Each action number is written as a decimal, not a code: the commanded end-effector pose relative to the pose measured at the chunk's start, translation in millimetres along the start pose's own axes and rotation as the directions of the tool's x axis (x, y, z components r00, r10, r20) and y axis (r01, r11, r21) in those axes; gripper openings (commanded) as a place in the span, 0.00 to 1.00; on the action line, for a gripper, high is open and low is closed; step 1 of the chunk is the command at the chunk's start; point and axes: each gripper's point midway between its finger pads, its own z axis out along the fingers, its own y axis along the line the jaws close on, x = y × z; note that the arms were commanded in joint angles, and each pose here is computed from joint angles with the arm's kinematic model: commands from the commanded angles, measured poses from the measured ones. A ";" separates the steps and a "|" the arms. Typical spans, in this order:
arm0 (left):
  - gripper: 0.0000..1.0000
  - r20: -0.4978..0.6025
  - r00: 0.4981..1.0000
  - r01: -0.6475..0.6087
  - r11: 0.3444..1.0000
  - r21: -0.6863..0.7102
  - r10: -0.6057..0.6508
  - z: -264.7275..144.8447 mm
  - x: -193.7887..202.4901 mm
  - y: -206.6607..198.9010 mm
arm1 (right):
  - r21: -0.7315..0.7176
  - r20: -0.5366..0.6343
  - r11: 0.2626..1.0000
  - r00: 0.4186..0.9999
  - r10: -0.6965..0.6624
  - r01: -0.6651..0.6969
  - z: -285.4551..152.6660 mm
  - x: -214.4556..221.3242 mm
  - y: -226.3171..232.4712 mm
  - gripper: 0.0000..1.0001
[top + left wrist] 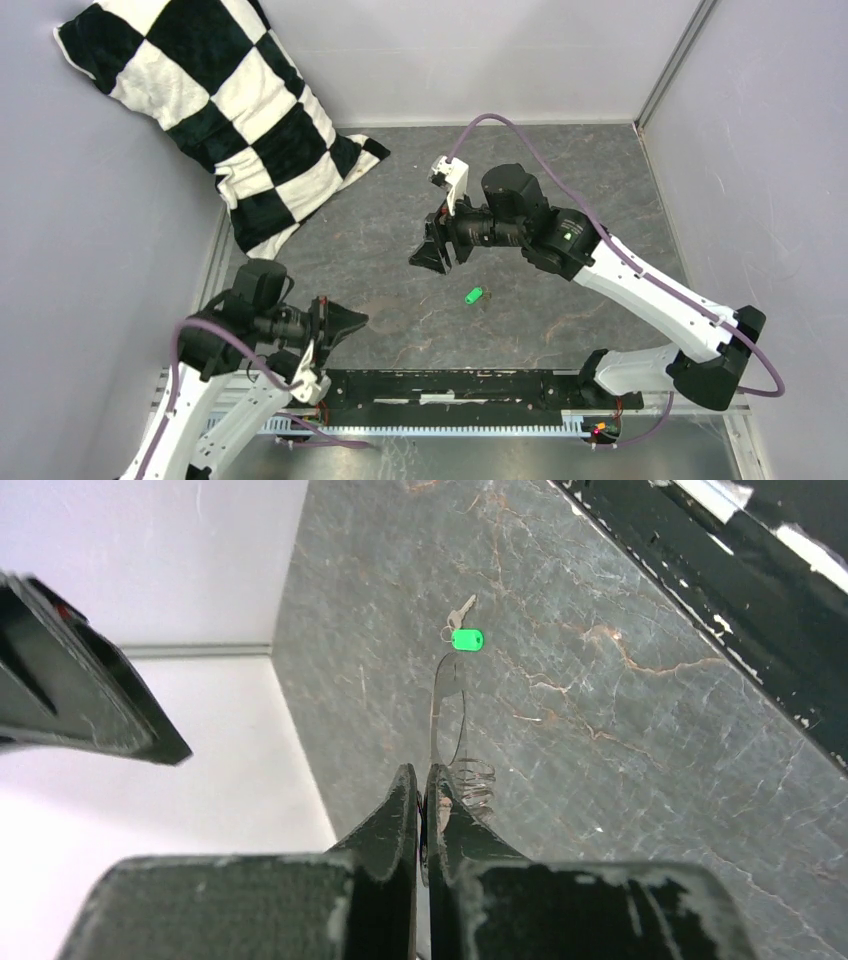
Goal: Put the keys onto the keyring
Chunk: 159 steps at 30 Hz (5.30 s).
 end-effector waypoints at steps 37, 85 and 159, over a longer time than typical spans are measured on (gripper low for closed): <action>0.02 0.259 0.757 0.568 0.410 -0.714 -0.600 -68.7 46.5 172.5 | 0.288 0.366 0.954 0.930 -0.025 -0.088 -37.9 -0.9 -55.8 0.70; 0.02 0.614 0.680 0.716 0.183 -0.673 -0.401 -131.8 -23.9 258.1 | 0.022 0.789 0.991 0.607 -0.097 0.131 -22.7 -140.8 59.3 0.33; 0.02 0.650 0.638 0.742 0.102 -0.663 -0.413 -138.0 -19.8 253.0 | 0.266 0.847 0.961 0.495 -0.192 -0.082 -7.5 -152.1 40.3 0.15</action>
